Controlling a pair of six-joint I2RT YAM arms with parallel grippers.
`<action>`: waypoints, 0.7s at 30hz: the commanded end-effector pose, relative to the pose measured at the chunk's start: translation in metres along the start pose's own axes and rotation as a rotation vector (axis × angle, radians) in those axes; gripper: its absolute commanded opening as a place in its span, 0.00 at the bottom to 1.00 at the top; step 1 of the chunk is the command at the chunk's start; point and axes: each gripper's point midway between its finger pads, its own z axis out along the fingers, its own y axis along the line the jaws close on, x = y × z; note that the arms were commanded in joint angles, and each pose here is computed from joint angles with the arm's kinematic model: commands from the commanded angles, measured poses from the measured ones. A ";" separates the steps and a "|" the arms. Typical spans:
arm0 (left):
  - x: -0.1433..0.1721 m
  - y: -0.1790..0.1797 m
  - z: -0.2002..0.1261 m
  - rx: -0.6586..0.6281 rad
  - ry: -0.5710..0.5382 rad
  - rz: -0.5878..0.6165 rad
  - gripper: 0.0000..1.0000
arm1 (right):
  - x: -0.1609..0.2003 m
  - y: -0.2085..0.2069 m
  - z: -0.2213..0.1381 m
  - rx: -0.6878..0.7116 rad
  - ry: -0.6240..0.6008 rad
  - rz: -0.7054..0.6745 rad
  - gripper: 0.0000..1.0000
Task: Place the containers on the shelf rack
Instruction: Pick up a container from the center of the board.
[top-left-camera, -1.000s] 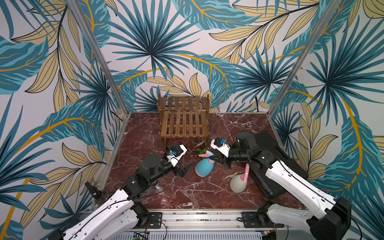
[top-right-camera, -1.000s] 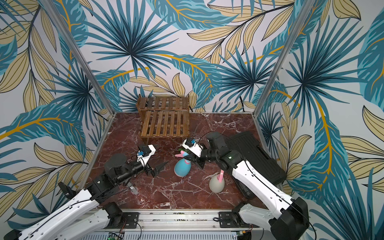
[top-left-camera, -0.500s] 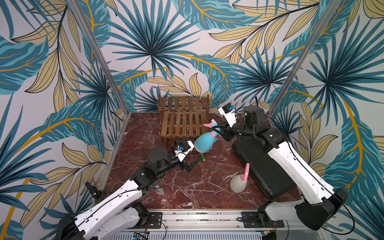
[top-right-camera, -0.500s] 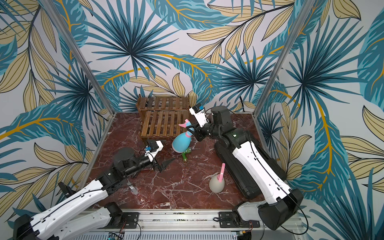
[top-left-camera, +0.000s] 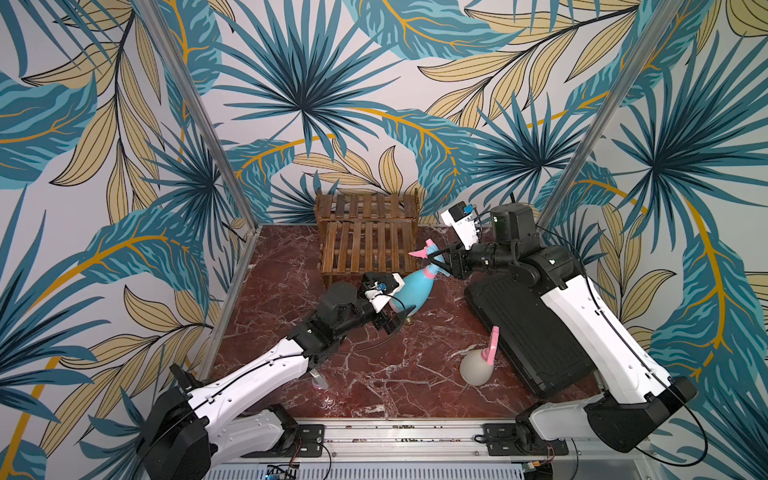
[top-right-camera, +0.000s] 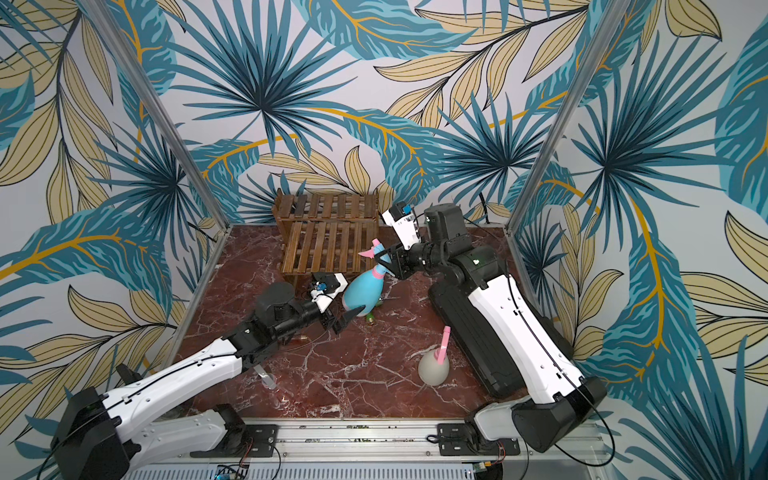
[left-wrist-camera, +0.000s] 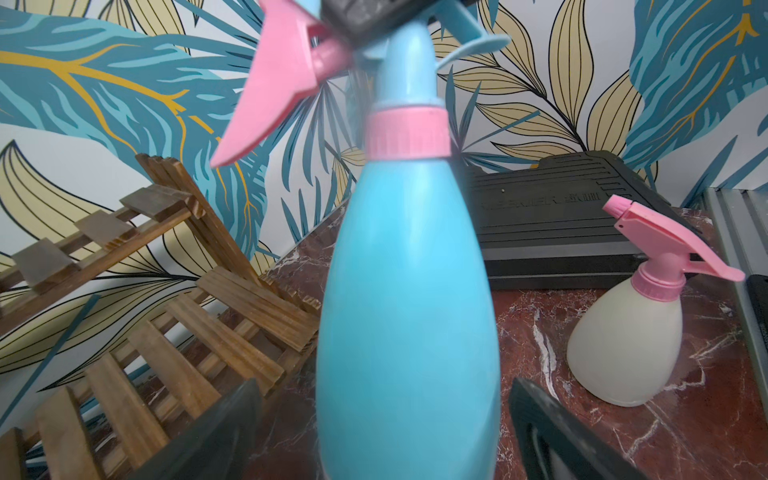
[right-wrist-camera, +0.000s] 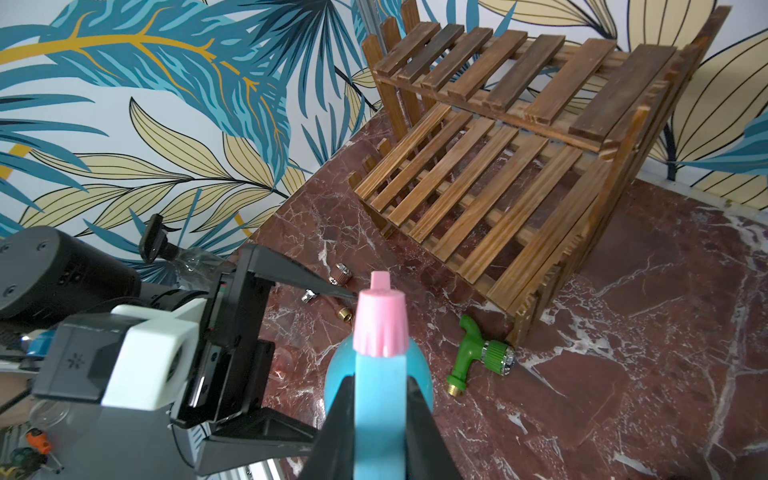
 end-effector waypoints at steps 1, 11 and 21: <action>-0.015 -0.006 0.009 0.054 -0.050 0.009 1.00 | -0.004 0.014 -0.003 -0.070 0.006 0.029 0.05; 0.001 -0.019 0.030 0.144 -0.015 -0.028 1.00 | -0.009 0.015 -0.008 -0.059 0.009 0.035 0.05; 0.001 -0.022 0.030 0.156 -0.053 -0.072 0.83 | -0.009 0.007 -0.011 -0.007 -0.016 0.037 0.14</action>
